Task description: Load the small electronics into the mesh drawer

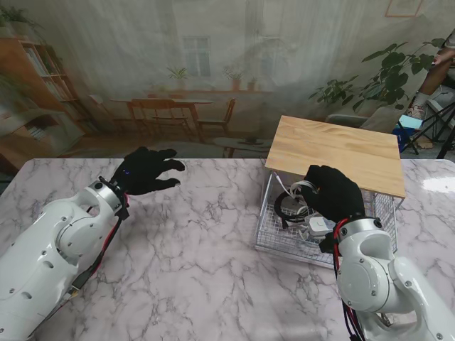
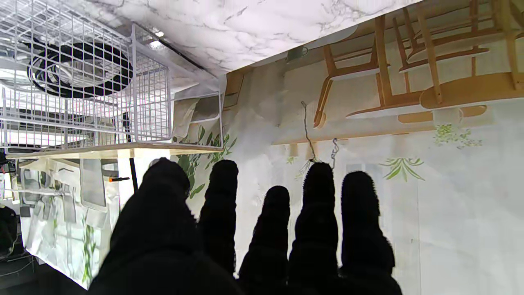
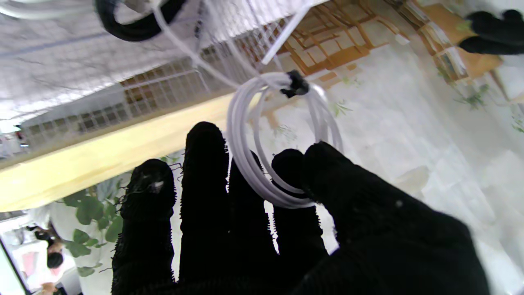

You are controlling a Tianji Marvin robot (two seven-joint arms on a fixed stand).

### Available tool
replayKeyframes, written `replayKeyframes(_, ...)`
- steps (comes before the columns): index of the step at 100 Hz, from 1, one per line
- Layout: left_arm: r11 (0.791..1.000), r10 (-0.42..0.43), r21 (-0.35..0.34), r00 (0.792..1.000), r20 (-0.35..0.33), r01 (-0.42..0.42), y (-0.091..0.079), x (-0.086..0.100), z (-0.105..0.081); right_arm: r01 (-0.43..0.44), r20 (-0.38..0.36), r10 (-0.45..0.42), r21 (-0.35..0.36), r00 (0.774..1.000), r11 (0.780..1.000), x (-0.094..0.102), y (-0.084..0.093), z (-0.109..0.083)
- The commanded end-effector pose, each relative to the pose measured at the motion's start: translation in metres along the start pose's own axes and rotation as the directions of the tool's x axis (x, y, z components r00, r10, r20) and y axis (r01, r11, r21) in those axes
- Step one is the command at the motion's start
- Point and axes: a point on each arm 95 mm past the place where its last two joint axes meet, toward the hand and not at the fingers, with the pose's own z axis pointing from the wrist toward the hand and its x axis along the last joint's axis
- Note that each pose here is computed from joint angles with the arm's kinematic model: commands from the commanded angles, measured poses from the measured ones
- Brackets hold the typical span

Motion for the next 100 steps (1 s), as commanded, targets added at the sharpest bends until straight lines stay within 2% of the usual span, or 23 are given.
replayKeyframes(1, 1.000, -0.008, -0.023, 1.000, 0.001, 0.008, 0.006, -0.001, -0.001, 0.022, 0.066, -0.026, 0.047, 0.997, 0.999, -0.019, -0.016, 0.002)
replayKeyframes(26, 0.999, -0.010, -0.047, 1.000, 0.008, 0.010, 0.012, -0.001, -0.003, 0.096, 0.196, -0.120, 0.127, 0.973, 0.987, -0.050, -0.043, 0.021)
replayKeyframes(43, 0.998, -0.013, -0.054, 1.000, 0.015, 0.014, 0.016, -0.001, -0.004, 0.162, 0.238, -0.202, 0.178, 0.950, 0.971, -0.063, -0.059, 0.031)
replayKeyframes(58, 0.998, -0.019, -0.068, 1.000, 0.017, 0.021, 0.018, -0.001, -0.006, 0.195, 0.255, -0.248, 0.217, 0.934, 0.957, -0.072, -0.064, 0.036)
replayKeyframes(68, 0.997, -0.021, -0.073, 1.000, 0.017, 0.022, 0.018, -0.001, -0.006, 0.210, 0.249, -0.258, 0.201, 0.934, 0.957, -0.075, -0.064, 0.035)
replayKeyframes(77, 0.997, -0.022, -0.075, 1.000, 0.015, 0.023, 0.019, 0.000, -0.006, 0.194, 0.227, -0.233, 0.180, 0.946, 0.964, -0.072, -0.060, 0.031)
replayKeyframes(100, 0.997, -0.016, -0.077, 1.000, 0.008, 0.016, 0.021, 0.000, -0.004, 0.195, 0.089, -0.214, 0.184, 0.973, 0.963, -0.049, -0.052, 0.003)
